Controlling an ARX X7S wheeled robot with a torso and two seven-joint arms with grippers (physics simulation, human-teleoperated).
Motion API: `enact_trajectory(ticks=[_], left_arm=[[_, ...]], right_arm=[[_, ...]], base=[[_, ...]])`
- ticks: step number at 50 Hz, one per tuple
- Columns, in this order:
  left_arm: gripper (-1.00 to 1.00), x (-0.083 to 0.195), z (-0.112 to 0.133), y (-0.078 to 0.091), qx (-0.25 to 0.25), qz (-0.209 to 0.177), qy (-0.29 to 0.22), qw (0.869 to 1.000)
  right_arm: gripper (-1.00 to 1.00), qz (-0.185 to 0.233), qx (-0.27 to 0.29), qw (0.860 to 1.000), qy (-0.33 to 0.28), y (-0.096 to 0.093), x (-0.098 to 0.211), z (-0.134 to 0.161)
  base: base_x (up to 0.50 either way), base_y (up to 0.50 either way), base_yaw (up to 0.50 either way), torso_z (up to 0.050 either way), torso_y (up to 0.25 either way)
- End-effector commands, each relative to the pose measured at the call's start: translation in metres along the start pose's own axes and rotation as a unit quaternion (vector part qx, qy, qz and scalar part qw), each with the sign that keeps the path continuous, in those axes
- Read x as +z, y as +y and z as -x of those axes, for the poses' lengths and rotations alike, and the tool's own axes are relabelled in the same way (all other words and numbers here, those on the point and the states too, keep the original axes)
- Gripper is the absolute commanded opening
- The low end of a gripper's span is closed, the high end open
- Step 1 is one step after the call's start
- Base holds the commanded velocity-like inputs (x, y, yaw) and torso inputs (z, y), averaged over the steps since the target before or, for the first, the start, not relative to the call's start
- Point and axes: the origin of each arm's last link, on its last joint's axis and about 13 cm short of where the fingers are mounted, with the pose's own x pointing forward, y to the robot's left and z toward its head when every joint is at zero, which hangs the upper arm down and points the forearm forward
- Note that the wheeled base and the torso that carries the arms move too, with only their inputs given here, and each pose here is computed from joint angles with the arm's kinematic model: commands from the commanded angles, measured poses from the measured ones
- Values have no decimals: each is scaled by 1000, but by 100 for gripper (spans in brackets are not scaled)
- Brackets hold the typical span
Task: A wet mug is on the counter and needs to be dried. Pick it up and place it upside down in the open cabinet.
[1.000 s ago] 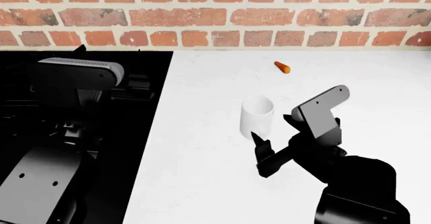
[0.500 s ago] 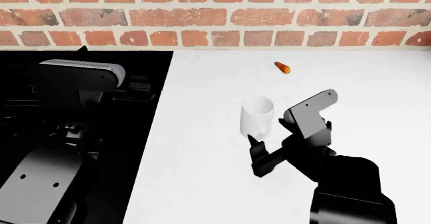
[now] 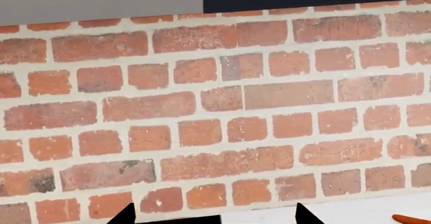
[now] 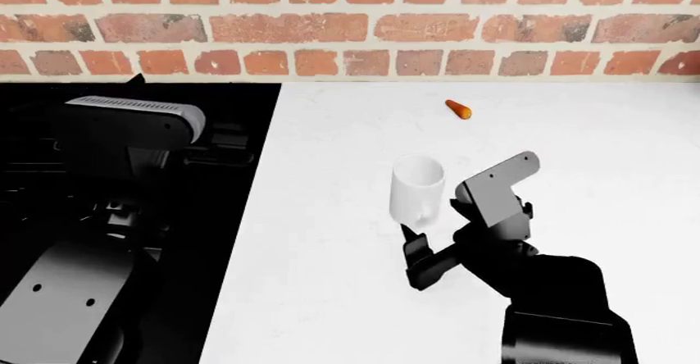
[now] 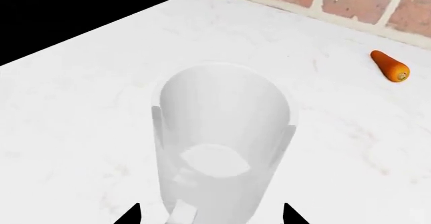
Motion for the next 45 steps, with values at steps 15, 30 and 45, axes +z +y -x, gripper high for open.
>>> enact_trajectory(ticks=[15, 30, 45], left_arm=[[100, -1, 0, 0, -2, 0, 0, 1000], [100, -2, 1, 1, -2, 0, 0, 1000], [100, -1, 2, 2, -3, 1, -3, 1000]], right_arm=[[100, 1, 4, 1000, -1, -2, 3, -13], [100, -2, 8, 1000, -1, -2, 2, -20], [-100, 2, 5, 1000, -1, -1, 2, -19]], base=[[0, 0, 0, 0, 0], [0, 0, 0, 0, 0], [0, 0, 0, 0, 0]])
